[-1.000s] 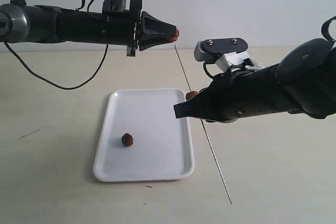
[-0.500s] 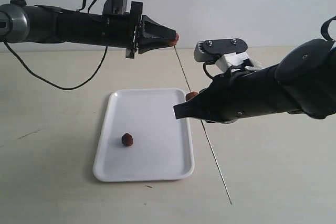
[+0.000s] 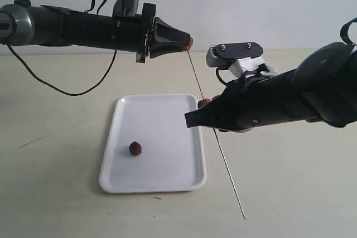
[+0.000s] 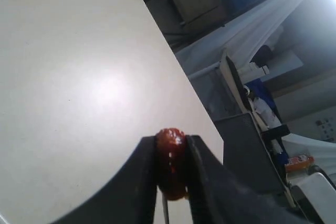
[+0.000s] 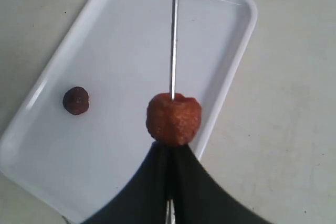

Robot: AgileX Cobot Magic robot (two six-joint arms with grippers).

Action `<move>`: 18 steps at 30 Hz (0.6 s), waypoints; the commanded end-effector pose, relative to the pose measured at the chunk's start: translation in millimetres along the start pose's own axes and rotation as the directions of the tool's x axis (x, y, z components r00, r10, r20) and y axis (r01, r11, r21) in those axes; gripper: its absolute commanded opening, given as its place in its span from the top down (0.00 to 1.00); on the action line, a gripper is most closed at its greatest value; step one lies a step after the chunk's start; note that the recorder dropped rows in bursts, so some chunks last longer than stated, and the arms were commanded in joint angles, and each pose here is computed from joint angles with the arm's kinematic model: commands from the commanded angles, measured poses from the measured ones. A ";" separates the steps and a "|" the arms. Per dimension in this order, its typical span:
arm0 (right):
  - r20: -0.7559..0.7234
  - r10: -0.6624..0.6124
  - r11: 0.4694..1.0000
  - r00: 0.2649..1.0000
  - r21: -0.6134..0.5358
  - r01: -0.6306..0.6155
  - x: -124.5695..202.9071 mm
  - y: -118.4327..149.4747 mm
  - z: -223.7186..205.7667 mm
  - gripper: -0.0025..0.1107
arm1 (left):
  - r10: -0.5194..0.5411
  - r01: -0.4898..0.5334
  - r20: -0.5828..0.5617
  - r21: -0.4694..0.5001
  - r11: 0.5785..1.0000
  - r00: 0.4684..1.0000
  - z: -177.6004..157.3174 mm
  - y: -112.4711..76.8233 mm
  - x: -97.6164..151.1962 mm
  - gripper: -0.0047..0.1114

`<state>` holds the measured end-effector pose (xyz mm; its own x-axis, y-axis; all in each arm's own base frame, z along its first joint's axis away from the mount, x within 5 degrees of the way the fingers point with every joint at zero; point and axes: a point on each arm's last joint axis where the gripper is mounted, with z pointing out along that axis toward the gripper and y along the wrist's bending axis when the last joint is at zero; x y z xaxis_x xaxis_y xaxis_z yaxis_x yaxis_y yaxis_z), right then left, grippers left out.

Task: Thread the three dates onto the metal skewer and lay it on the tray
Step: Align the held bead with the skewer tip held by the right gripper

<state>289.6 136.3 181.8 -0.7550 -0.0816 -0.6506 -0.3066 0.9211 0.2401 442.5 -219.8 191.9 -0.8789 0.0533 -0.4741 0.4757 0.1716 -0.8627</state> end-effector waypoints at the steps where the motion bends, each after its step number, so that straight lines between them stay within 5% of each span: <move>1: 0.028 -0.005 1.000 1.000 0.015 0.005 -4.7 -0.1 -1.4 0.98 | 0.024 -0.023 -0.050 0.015 1.000 0.998 10.8 -7.6 6.4 0.80; 18: 0.104 -0.010 0.999 0.995 0.052 0.005 -20.9 -1.1 -3.7 0.98 | 0.020 -0.020 -0.096 -0.002 1.000 0.995 16.8 -8.1 12.1 0.80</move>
<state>294.3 135.8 185.9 -0.7382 -0.0619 -0.6717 -0.2891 0.9287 0.2321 439.9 -228.7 191.4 -0.8810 0.0561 -0.4698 0.4714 0.1894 -0.8614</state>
